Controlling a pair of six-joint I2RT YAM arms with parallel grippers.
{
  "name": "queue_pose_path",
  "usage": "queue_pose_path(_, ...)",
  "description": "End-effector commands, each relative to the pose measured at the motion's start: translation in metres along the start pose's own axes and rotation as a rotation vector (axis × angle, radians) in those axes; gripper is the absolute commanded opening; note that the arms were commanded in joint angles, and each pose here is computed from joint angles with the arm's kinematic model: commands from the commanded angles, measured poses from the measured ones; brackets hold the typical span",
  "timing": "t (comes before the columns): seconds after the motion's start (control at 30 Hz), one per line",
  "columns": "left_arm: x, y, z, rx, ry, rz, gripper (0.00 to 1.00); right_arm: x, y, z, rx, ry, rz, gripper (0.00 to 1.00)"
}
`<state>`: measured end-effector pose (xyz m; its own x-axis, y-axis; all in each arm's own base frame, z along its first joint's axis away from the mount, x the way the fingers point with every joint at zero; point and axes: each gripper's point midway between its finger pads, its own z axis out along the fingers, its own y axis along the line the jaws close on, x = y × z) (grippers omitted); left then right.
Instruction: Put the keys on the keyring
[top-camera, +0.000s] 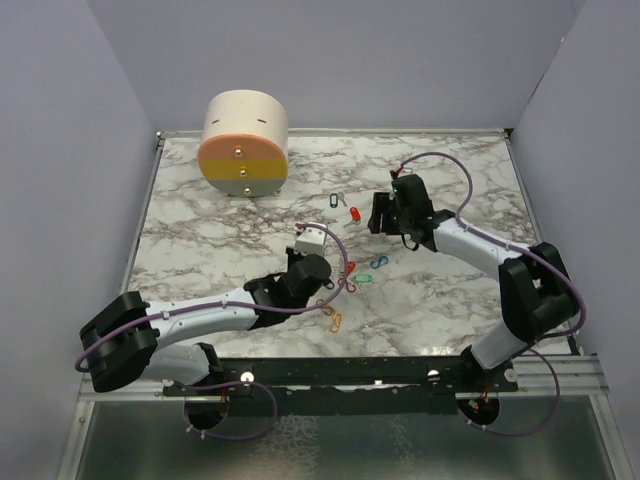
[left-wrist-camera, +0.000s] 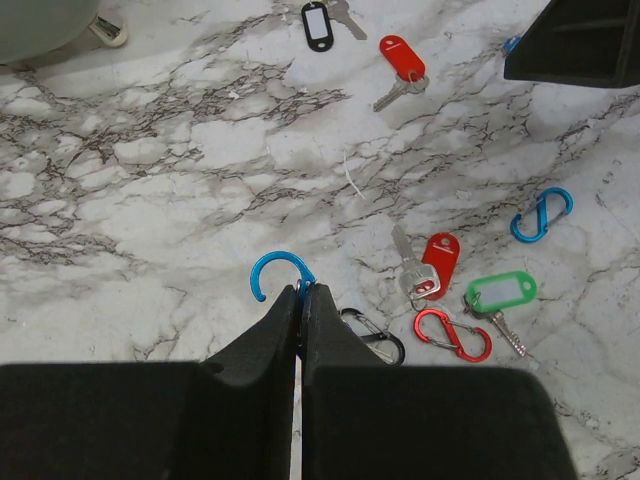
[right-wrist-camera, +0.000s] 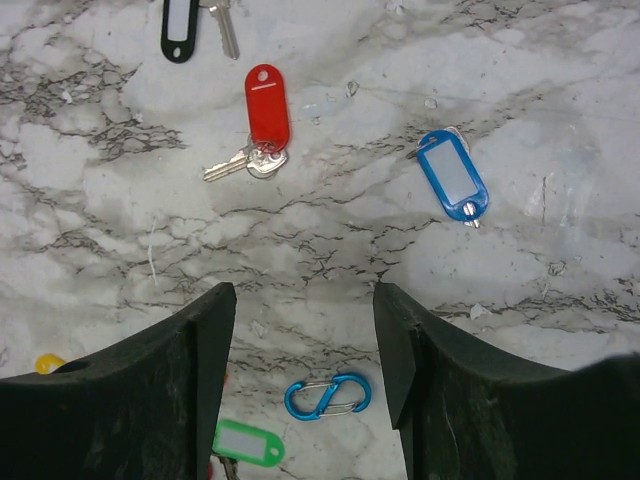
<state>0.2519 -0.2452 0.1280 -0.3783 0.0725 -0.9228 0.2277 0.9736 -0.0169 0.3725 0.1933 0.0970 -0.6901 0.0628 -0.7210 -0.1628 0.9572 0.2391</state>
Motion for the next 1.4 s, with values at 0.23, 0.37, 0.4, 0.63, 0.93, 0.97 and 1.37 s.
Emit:
queue_pose_path(0.23, -0.007, 0.001, 0.013, 0.05, -0.007, -0.048, 0.0, -0.003, -0.016, 0.042, 0.128, 0.044, 0.028, 0.49)
queue_pose_path(0.37, -0.006, 0.004, 0.013, 0.048, -0.007, -0.048, 0.0, -0.005, -0.025, 0.052, 0.164, 0.049, 0.039, 0.46)
queue_pose_path(0.4, -0.005, 0.005, 0.014, 0.048, -0.006, -0.048, 0.0, -0.006, -0.027, 0.054, 0.169, 0.048, 0.041, 0.46)
queue_pose_path(0.63, -0.004, 0.005, 0.017, 0.051, -0.002, -0.049, 0.0, -0.009, -0.037, 0.063, 0.189, 0.052, 0.057, 0.45)
queue_pose_path(0.93, -0.004, 0.008, 0.02, 0.048, 0.001, -0.046, 0.0, -0.013, -0.047, 0.074, 0.189, 0.053, 0.079, 0.43)
queue_pose_path(0.97, -0.004, 0.008, 0.02, 0.048, 0.001, -0.047, 0.0, -0.013, -0.048, 0.075, 0.189, 0.055, 0.079, 0.43)
queue_pose_path(1.37, -0.002, 0.012, 0.024, 0.043, 0.008, -0.047, 0.0, -0.016, -0.048, 0.087, 0.17, 0.064, 0.091, 0.39)
